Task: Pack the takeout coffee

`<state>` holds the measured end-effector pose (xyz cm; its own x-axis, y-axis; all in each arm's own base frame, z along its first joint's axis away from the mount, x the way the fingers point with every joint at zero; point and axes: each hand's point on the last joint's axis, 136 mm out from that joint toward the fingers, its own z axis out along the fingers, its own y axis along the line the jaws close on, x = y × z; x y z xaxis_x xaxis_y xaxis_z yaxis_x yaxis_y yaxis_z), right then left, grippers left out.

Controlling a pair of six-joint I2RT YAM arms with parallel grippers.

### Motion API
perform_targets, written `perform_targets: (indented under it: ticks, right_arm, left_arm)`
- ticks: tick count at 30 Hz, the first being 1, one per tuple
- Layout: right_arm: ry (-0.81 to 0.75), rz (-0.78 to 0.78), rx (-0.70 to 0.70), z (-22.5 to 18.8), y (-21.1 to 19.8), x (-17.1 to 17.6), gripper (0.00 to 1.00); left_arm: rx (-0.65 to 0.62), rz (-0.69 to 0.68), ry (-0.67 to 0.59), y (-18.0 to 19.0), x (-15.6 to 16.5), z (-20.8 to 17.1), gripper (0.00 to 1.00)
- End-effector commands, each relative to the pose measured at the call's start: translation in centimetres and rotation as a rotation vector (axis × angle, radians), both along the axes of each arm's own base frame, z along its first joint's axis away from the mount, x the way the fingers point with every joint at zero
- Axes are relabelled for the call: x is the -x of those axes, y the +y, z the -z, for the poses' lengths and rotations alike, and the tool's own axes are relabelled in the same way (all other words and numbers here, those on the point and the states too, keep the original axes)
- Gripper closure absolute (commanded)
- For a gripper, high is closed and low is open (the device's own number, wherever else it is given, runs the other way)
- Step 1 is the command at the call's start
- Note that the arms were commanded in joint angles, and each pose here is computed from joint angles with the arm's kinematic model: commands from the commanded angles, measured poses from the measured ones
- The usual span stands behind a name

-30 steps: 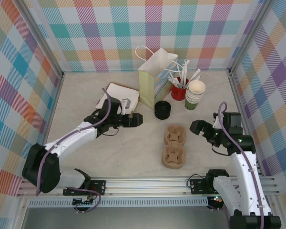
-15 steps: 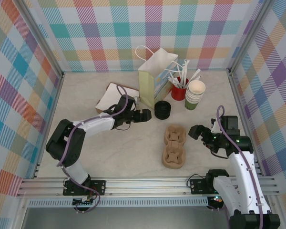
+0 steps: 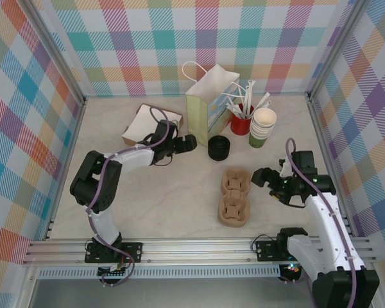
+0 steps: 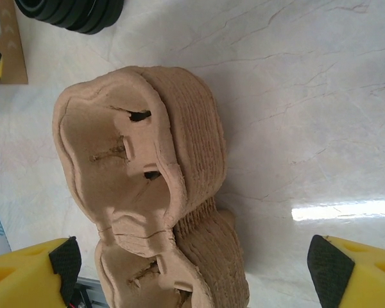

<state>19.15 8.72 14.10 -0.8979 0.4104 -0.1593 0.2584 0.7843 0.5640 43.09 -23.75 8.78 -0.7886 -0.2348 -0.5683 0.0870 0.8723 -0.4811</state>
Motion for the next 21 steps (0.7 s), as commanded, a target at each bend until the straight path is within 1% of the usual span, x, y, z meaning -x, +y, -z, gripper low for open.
perform_targets:
  ticks: [1,8,12,16,19,21]
  right_arm:
    - [-0.007,-0.013,-0.008,0.3,0.9,-0.9,0.07]
    - [0.025,-0.044,0.058,2.5,1.8,-3.0,0.06]
    - [0.046,-0.076,0.09,3.7,2.6,-4.1,0.06]
    - [0.093,-0.094,0.135,5.2,2.8,-5.0,0.07]
    - [0.119,-0.091,0.18,6.3,2.4,-5.7,0.1]
    - [0.122,-0.081,0.24,6.8,1.5,-6.2,0.1]
  left_arm:
    - [-0.049,-0.075,0.052,3.0,-1.0,2.4,0.08]
    - [-0.058,-0.116,0.066,5.8,-3.5,2.7,0.07]
    - [-0.047,-0.129,0.056,7.0,-4.4,1.8,0.07]
    - [-0.028,-0.122,0.024,7.2,-3.6,-0.5,0.05]
    - [-0.017,-0.121,-0.004,7.6,-2.2,-2.5,0.04]
    - [-0.014,-0.124,-0.022,8.1,-0.8,-3.9,0.04]
